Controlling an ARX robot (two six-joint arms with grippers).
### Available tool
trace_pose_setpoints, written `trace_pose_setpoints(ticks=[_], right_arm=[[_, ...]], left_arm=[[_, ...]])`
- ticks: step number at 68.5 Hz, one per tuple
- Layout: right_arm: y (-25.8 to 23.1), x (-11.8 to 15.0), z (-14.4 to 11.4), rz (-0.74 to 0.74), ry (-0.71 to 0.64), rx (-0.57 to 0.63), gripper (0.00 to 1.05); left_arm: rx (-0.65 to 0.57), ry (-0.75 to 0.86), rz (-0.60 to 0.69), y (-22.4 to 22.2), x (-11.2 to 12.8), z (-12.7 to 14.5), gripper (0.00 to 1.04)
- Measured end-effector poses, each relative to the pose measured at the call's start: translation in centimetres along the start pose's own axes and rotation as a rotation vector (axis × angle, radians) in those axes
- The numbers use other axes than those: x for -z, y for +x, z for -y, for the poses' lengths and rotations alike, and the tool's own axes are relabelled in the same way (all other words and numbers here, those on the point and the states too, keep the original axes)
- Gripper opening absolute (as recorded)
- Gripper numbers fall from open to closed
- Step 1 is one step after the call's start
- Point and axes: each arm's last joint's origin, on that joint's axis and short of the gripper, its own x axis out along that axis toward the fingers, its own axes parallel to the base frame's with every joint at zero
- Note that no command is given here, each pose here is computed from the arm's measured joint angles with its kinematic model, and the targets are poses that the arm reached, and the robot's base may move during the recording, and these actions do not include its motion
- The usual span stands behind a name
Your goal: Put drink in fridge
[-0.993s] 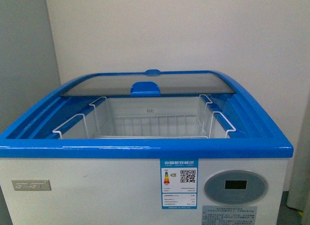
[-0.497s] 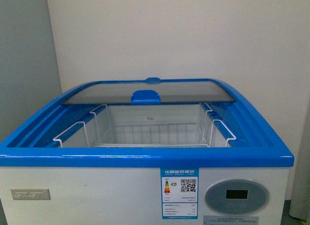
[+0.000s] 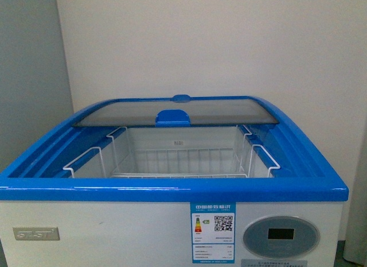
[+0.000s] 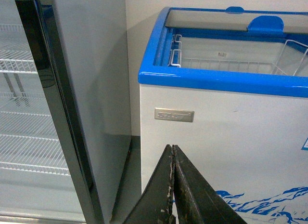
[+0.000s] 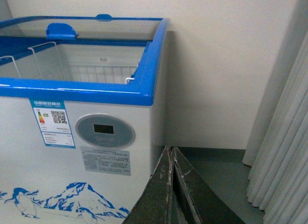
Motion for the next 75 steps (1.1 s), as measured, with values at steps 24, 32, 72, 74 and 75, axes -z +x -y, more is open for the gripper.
trace_pose_setpoints(ticks=[24, 32, 72, 74, 75], right_arm=[[0.0, 0.01, 0.0, 0.0, 0.0, 0.0, 0.11], [-0.01, -0.01, 0.0, 0.001, 0.0, 0.0, 0.32], [0.0, 0.01, 0.0, 0.0, 0.001, 0.0, 0.98], [0.0, 0.01, 0.0, 0.0, 0.001, 0.0, 0.98], [0.0, 0.01, 0.0, 0.0, 0.001, 0.0, 0.98]], left_arm=[[0.0, 0.0, 0.0, 0.0, 0.0, 0.0, 0.09], [0.0, 0.0, 0.0, 0.0, 0.0, 0.0, 0.31], [0.0, 0.002, 0.0, 0.0, 0.0, 0.0, 0.97], [0.0, 0.002, 0.0, 0.0, 0.0, 0.0, 0.97], [0.0, 0.002, 0.0, 0.0, 0.0, 0.0, 0.97]])
